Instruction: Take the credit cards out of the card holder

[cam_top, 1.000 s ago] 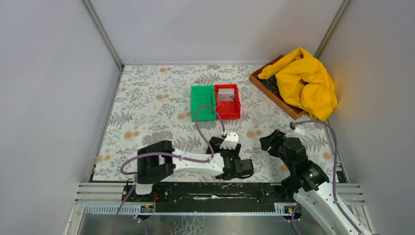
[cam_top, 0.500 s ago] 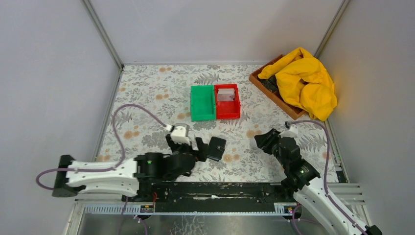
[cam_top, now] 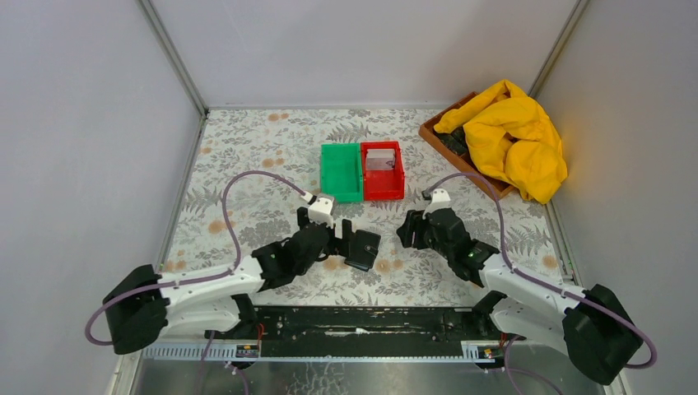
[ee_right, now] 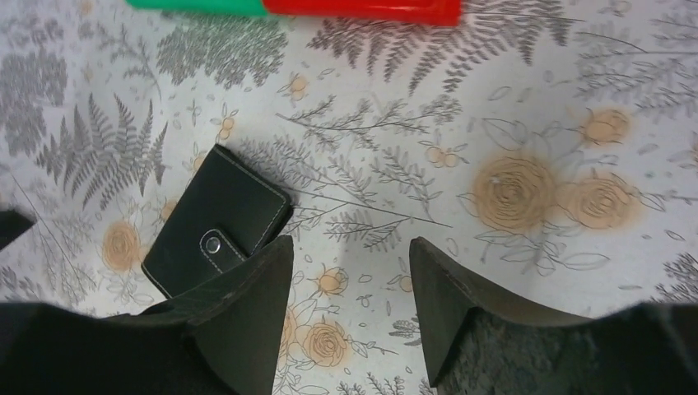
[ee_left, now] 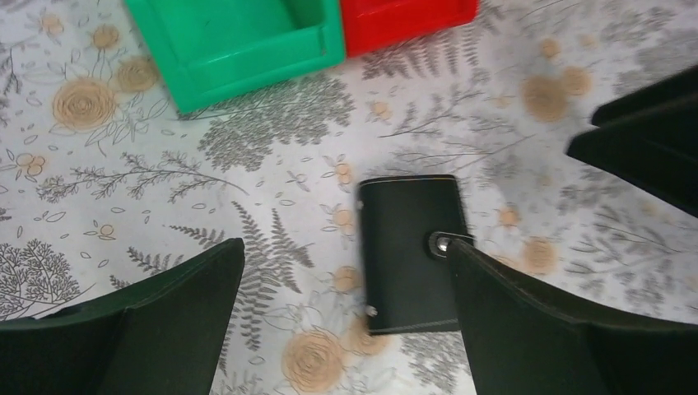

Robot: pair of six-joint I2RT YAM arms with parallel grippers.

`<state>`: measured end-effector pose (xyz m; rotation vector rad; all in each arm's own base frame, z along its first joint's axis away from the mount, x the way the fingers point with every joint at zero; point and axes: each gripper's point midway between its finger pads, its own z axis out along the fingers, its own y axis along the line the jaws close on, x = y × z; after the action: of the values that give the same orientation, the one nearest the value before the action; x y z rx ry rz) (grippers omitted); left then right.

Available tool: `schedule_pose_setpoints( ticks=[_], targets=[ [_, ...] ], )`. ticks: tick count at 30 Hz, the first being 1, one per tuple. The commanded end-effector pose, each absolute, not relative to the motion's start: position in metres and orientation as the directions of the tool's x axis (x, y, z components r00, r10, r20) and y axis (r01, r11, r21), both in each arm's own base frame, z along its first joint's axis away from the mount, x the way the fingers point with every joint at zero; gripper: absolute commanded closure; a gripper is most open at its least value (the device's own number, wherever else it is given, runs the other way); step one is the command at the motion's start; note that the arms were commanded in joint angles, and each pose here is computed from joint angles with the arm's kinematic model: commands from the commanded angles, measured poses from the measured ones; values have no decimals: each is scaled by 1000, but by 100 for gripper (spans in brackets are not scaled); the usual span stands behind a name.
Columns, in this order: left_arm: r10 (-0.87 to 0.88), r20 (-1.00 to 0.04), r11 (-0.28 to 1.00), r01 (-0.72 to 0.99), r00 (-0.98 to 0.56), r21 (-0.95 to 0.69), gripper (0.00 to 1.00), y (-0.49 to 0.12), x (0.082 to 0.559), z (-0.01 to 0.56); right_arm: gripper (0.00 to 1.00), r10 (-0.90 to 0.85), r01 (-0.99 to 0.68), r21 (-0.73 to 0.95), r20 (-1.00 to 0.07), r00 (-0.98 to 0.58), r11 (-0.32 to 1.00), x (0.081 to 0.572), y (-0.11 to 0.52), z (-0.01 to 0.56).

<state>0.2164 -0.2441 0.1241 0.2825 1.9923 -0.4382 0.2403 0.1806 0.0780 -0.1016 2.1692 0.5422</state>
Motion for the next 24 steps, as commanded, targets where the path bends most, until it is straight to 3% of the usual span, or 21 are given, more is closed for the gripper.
schedule_pose_setpoints(
  ticks=[1,11,13,14,15,18,24],
  targets=[
    [-107,-915,829,474,-388,-297,0,-271,236,145,39,68,-393,272,-885,-461,878,259,211,118],
    [-72,-900,829,475,-430,-294,0,-271,232,113,39,-78,-556,183,-907,-413,811,233,258,98],
    [-68,-890,843,451,-451,-293,4,-272,235,106,38,-116,-564,155,-903,-415,811,231,261,92],
    [-76,-884,867,407,-462,-287,14,-267,239,102,38,-126,-563,145,-901,-414,813,231,261,91],
    [-77,-882,896,355,-466,-266,36,-261,245,98,38,-133,-564,139,-900,-414,814,230,260,89],
    [-48,-867,917,322,-496,-235,63,-260,251,88,38,-145,-580,134,-901,-409,803,228,263,89],
    [-6,-836,902,359,-549,-242,99,-274,248,71,42,-278,-622,17,-885,-374,783,223,274,83]
  ],
)
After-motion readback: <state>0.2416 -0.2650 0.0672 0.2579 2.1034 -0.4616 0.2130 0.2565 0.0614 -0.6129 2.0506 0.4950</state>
